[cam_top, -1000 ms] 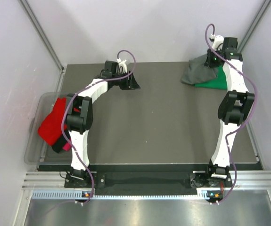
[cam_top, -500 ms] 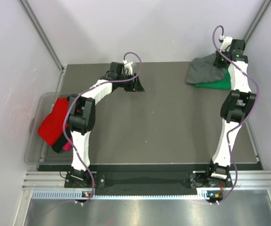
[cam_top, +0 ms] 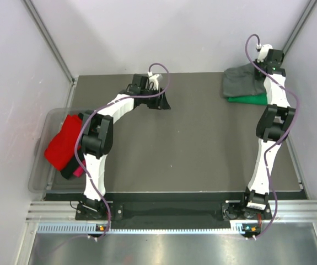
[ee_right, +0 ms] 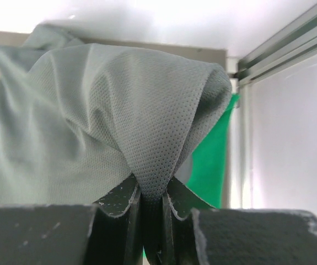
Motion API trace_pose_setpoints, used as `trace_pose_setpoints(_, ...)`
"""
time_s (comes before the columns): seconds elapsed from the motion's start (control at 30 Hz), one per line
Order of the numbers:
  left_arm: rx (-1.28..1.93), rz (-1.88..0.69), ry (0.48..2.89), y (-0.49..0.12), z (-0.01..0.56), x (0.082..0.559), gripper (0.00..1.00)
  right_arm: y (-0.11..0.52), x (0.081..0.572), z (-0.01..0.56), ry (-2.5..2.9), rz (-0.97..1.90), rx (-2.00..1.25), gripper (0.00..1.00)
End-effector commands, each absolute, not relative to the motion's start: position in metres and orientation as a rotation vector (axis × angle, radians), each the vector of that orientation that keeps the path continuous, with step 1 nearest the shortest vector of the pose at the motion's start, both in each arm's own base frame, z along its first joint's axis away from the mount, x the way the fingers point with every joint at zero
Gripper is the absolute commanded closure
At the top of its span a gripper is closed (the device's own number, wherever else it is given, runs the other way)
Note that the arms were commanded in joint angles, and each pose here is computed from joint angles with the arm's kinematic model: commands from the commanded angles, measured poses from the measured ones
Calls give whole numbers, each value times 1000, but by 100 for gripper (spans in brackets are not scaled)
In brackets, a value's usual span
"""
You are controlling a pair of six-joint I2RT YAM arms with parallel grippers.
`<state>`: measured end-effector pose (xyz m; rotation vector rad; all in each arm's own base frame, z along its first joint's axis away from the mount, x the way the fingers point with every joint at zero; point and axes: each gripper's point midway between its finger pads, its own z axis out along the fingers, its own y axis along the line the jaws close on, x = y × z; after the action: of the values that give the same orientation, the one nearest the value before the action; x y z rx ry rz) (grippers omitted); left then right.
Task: Fold and stack the t-shirts
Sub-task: Neatly place the folded tshirt to the corner
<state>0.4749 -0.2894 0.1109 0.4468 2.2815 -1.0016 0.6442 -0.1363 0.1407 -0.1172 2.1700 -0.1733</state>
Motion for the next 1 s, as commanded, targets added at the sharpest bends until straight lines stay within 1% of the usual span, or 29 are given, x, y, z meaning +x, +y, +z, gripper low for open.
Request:
trace_pose_setpoints(0.0,497,-973,2215,-290,140,471,45,-160,664,187,2019,-307,-96,100)
trace_pose_setpoints(0.23,511,-950,2213,-292,141,469,45,-161,668,181,2016,-321,-89,100)
trace_pose_setpoints(0.3,514,-948,2213,-292,141,468,45,-161,667,178,2024,-322,-80,97)
trace_pose_setpoints(0.33,513,-947,2211,-292,142,469,45,-165,664,182,2022,-343,-54,91)
trace_pose_setpoints(0.37,515,-946,2207,-292,143,469,45,-168,660,175,2043,-358,-40,72)
trace_pose_setpoints(0.4,515,-944,2206,-292,144,469,45,-174,657,179,2031,-396,-10,65)
trace_pose_setpoints(0.43,514,-940,2200,-291,148,469,45,-177,650,207,1983,-424,5,54)
trace_pose_setpoints(0.47,514,-936,2199,-291,149,469,45,-181,644,197,1988,-454,17,49)
trace_pose_setpoints(0.5,517,-931,2190,-290,153,469,45,-184,637,208,1964,-482,28,45)
trace_pose_setpoints(0.53,519,-921,2187,-289,155,468,44,-186,624,252,1890,-522,34,40)
trace_pose_setpoints(0.57,523,-861,2176,-284,160,471,44,-185,613,250,1898,-547,38,37)
trace_pose_setpoints(0.6,523,-805,2172,-279,162,474,43,-192,605,274,1839,-595,74,35)
trace_pose_setpoints(0.63,534,-739,2188,-273,161,473,43,-188,588,318,1767,-619,69,34)
trace_pose_setpoints(0.67,595,-654,2154,-271,170,473,43,-188,577,321,1762,-637,69,33)
trace_pose_setpoints(0.7,570,-505,2161,-257,170,480,42,-183,566,334,1739,-635,60,33)
trace_pose_setpoints(0.73,593,-442,2153,-252,173,480,42,-174,546,371,1678,-620,46,32)
trace_pose_setpoints(0.77,613,-387,2150,-250,179,474,42,-167,535,362,1703,-592,27,31)
trace_pose_setpoints(0.8,631,-308,2144,-241,181,475,41,-157,526,365,1707,-546,-3,31)
trace_pose_setpoints(0.83,637,-288,2140,-239,185,471,41,-144,506,391,1661,-510,-32,30)
trace_pose_setpoints(0.87,634,-289,2113,-236,201,465,40,-134,498,372,1701,-468,-78,30)
trace_pose_setpoints(0.9,641,-282,2115,-231,195,459,38,-116,491,370,1700,-393,-154,30)
trace_pose_setpoints(0.93,645,-288,2095,-230,201,454,37,-103,473,386,1660,-370,-205,30)
trace_pose_setpoints(0.97,656,-296,2051,-227,218,445,37,-93,466,365,1704,-323,-247,30)
